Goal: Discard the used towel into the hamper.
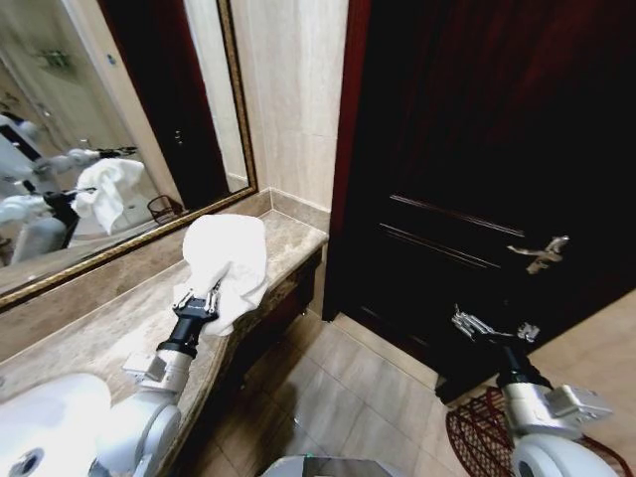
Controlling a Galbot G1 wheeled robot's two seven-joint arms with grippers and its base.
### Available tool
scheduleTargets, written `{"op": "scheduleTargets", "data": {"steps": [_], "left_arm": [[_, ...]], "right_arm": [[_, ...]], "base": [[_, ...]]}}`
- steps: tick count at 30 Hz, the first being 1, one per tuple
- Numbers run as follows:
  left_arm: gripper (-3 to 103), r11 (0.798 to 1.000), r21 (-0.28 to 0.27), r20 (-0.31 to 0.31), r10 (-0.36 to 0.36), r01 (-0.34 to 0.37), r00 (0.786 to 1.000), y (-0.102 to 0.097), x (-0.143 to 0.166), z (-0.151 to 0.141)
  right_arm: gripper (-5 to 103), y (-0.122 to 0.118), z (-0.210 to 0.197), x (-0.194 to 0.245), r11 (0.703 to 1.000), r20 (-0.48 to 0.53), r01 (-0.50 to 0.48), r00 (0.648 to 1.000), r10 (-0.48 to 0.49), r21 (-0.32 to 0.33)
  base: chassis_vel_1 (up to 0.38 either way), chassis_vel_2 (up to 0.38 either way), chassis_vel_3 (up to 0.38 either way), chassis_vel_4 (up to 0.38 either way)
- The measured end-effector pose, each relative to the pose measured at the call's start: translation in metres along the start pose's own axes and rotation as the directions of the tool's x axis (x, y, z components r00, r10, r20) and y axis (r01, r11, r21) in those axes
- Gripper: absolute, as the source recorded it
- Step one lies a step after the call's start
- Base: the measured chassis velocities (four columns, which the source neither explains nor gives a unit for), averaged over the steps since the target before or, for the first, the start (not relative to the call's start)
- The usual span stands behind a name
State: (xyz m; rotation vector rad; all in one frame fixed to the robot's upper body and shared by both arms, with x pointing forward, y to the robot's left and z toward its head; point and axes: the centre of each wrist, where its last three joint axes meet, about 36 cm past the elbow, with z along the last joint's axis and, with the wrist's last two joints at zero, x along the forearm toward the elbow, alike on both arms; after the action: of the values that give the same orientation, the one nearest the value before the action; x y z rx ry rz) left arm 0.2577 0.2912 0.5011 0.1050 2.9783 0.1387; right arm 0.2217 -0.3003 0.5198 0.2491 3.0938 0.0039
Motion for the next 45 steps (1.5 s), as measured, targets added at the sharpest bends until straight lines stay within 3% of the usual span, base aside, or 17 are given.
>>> {"op": "scheduleTargets", "data": {"steps": [45], "left_arm": [[14, 1.0, -0.005, 0.004, -0.013, 0.013, 1.0, 0.0026, -0.0017, 0.0008]], "right_arm": [[100, -0.0034, -0.0041, 0.0007, 1.0, 0.005, 0.002, 1.0, -0.002, 0.0]], "base": [[-0.116, -0.127, -0.131, -0.111]]}}
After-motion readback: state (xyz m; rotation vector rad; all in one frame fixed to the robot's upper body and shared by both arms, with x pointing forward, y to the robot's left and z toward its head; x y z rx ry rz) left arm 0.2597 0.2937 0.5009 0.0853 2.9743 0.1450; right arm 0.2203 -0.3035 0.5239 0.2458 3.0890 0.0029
